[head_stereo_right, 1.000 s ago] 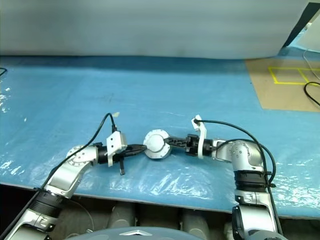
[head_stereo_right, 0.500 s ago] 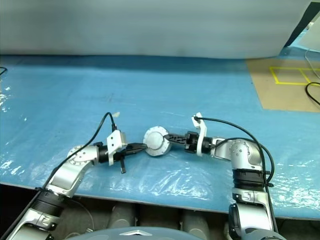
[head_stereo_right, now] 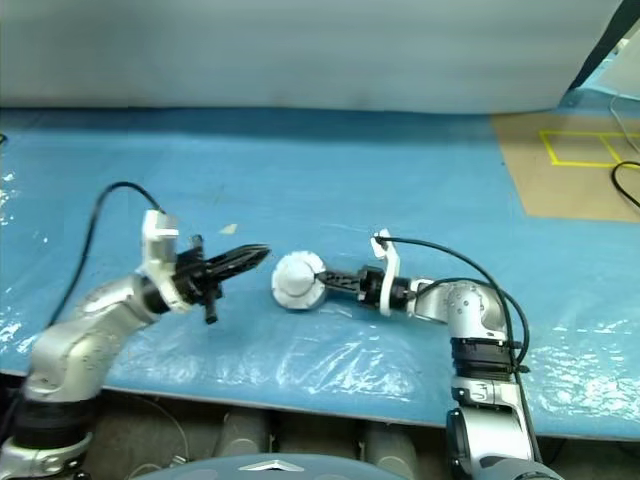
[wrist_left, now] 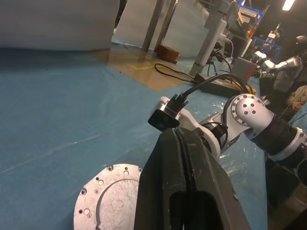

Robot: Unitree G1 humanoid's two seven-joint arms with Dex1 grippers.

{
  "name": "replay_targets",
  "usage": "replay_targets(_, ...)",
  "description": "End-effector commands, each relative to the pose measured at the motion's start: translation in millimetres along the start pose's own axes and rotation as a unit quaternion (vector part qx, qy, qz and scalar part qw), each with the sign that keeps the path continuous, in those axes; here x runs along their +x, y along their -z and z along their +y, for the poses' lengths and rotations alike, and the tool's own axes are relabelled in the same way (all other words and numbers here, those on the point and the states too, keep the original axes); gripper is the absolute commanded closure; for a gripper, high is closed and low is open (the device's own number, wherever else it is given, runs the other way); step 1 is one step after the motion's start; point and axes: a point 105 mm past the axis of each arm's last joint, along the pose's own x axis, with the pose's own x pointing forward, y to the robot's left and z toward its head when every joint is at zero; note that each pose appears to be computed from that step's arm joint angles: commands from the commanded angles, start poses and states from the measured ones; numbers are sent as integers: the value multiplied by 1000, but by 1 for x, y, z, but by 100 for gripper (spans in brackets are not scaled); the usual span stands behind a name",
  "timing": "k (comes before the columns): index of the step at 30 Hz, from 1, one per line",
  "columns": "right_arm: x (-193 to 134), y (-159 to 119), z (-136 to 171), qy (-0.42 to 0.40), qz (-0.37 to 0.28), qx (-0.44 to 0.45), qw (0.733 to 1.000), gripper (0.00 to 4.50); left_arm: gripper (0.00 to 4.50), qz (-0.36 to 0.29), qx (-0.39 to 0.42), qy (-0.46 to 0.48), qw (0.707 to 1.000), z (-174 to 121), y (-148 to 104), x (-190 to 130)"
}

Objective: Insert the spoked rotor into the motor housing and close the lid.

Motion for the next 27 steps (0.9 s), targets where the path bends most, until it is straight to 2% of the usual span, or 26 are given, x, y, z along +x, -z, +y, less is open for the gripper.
replay_targets(1, 1, -7, 7, -13, -14, -9, 1000, 332, 450, 5, 2, -8, 1000, 0, -4, -9)
replay_targets(6, 5, -11, 13, -25, -24, -8, 999, 332, 450, -19, -14, -46, 999, 16, -11, -17)
replay_targets(10, 6, -31, 30, -65, -62, 3, 996, 332, 450, -29, -77, -95, 992, 32, -4, -19)
replay_targets(15, 6, -53, 58, -117, -91, -1, 989, 332, 450, -77, -162, -88, 980, 34, 0, -21)
replay_targets(18, 7, -62, 71, -139, -101, -3, 985, 332, 391, -138, -223, -97, 960, 43, 0, -29)
replay_targets(24, 10, -70, 86, -157, -108, -7, 982, 332, 201, -186, -293, -72, 935, 40, 2, -22)
replay_targets(27, 10, -74, 93, -168, -110, -9, 980, 332, 103, -190, -324, -36, 926, 31, 2, -14)
